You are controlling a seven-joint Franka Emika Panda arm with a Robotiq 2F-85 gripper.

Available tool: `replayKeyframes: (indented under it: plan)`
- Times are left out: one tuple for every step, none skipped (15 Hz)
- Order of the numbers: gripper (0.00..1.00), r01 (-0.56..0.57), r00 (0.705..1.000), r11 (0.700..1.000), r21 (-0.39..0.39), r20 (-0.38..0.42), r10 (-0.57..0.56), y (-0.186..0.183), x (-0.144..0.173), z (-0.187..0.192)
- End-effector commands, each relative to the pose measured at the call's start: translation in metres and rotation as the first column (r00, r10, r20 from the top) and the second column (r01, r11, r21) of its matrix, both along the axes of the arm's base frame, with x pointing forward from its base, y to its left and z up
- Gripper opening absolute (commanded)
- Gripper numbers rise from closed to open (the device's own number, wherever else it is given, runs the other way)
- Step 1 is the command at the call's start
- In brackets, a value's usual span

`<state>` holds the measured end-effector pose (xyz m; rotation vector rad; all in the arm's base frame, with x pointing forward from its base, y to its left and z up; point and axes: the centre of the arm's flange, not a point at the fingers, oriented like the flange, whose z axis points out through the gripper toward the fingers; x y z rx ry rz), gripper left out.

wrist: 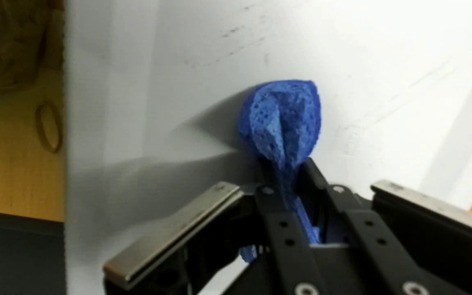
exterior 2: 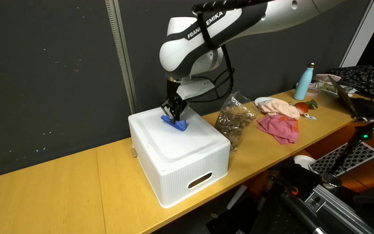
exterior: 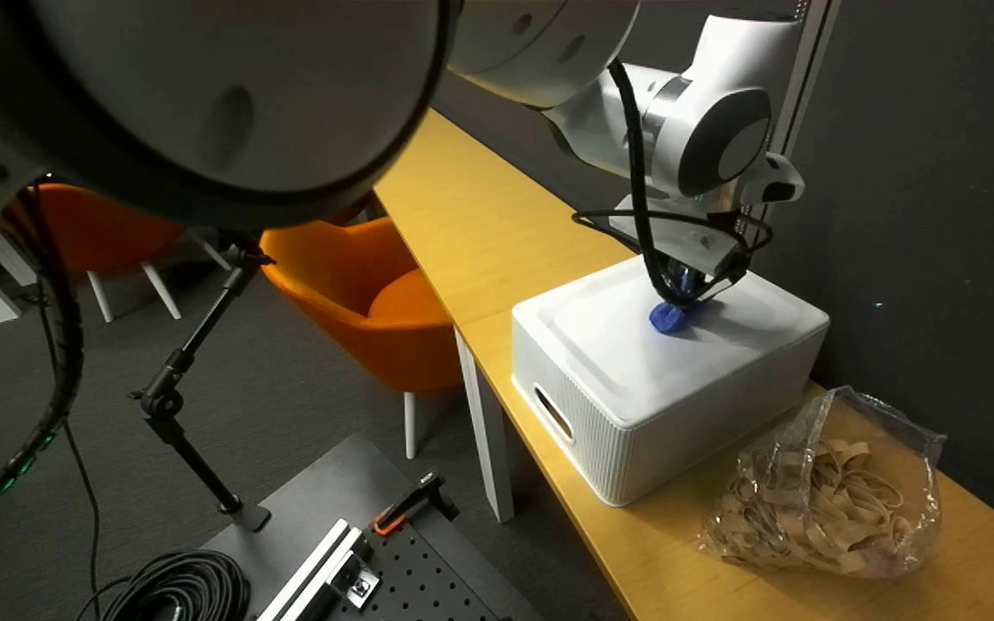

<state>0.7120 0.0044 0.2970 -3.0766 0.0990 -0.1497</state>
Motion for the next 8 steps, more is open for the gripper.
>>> replayKeyframes:
  plan:
    - [0.05,-0.037,0.998,0.998,0.051,-0.046,0.039,0.032,0.019,-0.022]
    - [0.05,-0.045,0.998,0.997,0.058,-0.049,0.048,0.039,0.023,-0.023]
    - [0.05,-0.052,0.997,0.997,0.062,-0.051,0.055,0.044,0.027,-0.025]
    - [0.05,-0.057,0.997,0.996,0.066,-0.052,0.061,0.046,0.03,-0.024]
    - [0.05,-0.053,0.997,0.996,0.066,-0.057,0.057,0.046,0.032,-0.023]
    - [0.05,-0.046,0.996,0.997,0.067,-0.068,0.051,0.044,0.03,-0.023]
    - [0.05,-0.043,0.996,0.997,0.06,-0.075,0.047,0.042,0.027,-0.022]
    - [0.05,-0.035,0.996,0.998,0.051,-0.08,0.039,0.035,0.021,-0.019]
